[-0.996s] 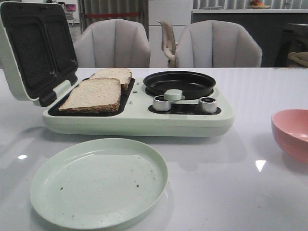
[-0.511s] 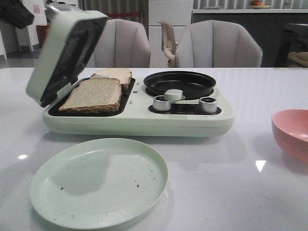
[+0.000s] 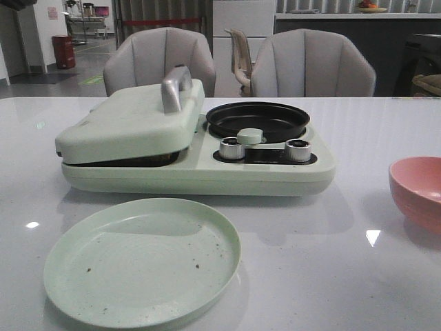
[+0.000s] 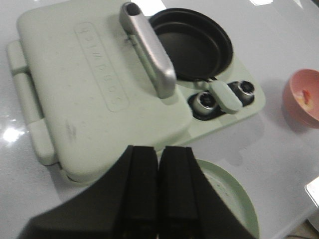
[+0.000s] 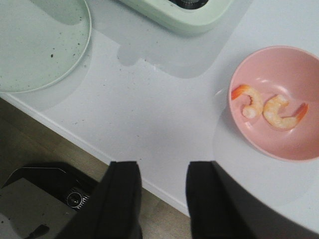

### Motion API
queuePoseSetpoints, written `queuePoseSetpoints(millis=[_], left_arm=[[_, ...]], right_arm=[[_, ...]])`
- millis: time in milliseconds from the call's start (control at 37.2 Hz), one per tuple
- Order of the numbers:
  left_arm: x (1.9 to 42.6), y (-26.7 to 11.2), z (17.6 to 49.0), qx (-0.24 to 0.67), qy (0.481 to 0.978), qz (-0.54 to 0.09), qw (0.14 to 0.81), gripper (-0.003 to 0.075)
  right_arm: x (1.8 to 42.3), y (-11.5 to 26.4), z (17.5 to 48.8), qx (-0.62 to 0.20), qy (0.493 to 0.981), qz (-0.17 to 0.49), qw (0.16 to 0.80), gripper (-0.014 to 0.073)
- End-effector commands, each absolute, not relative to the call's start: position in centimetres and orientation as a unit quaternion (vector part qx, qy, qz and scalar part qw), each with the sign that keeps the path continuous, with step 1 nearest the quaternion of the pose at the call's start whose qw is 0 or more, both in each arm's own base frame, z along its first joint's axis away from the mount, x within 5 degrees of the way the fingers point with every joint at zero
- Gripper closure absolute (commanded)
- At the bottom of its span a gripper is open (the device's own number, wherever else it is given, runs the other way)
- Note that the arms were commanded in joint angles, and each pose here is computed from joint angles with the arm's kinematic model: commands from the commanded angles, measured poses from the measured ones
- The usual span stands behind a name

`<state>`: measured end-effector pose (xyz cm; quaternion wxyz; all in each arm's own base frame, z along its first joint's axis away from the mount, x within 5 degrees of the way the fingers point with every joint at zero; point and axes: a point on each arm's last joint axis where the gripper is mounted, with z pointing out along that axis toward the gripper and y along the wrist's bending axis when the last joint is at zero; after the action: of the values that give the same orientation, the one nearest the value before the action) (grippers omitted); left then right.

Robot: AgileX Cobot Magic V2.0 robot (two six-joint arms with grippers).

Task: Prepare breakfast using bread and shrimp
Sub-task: 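Push the press lid down closed over the bread with the left gripper, then grasp the rim of the pink bowl with the right gripper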

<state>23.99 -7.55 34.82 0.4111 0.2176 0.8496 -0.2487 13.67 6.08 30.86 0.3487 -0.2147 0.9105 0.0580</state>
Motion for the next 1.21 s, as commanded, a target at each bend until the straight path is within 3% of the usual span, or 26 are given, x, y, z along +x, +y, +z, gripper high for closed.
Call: queuePoseSetpoints(millis=[0, 269, 511, 861, 1022, 1184], left_arm=[[21.0, -8.5, 36.7, 0.231, 0.817, -0.264, 0.457, 0.062], [14.4, -9.6, 36.0, 0.296, 0.784, -0.29, 0.463, 0.062], [10.7, -9.1, 34.9, 0.325, 0.771, -0.305, 0.455, 0.062], [9.7, -8.8, 34.8, 0.328, 0.765, -0.306, 0.462, 0.0621], [9.7, -8.8, 34.8, 0.328, 0.765, -0.306, 0.462, 0.0621], [9.7, -8.8, 34.8, 0.329, 0.765, -0.305, 0.462, 0.0621]], right_arm=[[14.0, 6.1, 32.2, -0.21, 0.893, 0.06, 0.393, 0.024], [14.0, 6.1, 32.2, -0.209, 0.893, 0.064, 0.393, 0.024], [14.2, 6.2, 32.4, -0.208, 0.888, 0.067, 0.406, 0.024], [14.8, 6.2, 32.0, -0.202, 0.896, 0.06, 0.392, 0.024], [17.1, 4.8, 31.2, -0.138, 0.921, 0.037, 0.363, 0.0225], [19.7, 2.2, 31.1, -0.06, 0.942, 0.006, 0.331, 0.0099]])
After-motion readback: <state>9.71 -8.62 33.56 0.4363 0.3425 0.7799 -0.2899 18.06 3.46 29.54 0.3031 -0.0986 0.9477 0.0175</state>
